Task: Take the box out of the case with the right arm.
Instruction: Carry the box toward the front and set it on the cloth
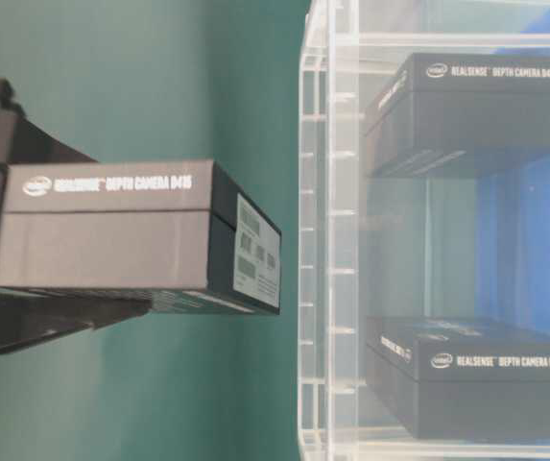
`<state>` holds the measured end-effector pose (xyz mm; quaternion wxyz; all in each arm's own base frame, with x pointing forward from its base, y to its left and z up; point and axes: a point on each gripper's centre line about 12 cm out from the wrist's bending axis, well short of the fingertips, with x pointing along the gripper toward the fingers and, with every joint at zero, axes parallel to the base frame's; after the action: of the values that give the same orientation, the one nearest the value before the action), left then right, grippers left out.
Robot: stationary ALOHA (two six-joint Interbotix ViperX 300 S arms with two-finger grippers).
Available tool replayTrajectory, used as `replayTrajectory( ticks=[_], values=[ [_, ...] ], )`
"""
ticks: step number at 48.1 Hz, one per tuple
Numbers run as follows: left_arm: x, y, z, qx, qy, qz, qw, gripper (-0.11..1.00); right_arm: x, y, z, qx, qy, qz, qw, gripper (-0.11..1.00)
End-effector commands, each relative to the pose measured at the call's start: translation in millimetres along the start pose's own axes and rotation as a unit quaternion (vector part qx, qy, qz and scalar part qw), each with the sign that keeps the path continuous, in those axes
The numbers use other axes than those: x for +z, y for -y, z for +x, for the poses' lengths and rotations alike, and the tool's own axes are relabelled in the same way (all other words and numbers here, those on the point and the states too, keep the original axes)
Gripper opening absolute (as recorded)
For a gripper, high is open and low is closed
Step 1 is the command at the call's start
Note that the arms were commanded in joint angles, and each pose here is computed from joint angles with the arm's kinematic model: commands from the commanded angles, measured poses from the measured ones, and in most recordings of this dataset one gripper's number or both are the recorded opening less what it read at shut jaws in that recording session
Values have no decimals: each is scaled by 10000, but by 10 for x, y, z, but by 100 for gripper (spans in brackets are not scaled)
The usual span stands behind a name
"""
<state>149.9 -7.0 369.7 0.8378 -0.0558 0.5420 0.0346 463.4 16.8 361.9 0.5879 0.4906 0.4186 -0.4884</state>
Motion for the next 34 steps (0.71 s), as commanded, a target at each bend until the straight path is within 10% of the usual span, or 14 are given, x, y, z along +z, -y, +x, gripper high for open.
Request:
replayTrajectory(
  ticks=[1,34],
  values=[
    [50,13,-64,-25,121,19,9999,0,-99,67,-355,412,13,51,9991,66],
    [45,13,-50,-23,106,12,9999,0,-796,133,-314,149,54,372,9992,66]
  ],
)
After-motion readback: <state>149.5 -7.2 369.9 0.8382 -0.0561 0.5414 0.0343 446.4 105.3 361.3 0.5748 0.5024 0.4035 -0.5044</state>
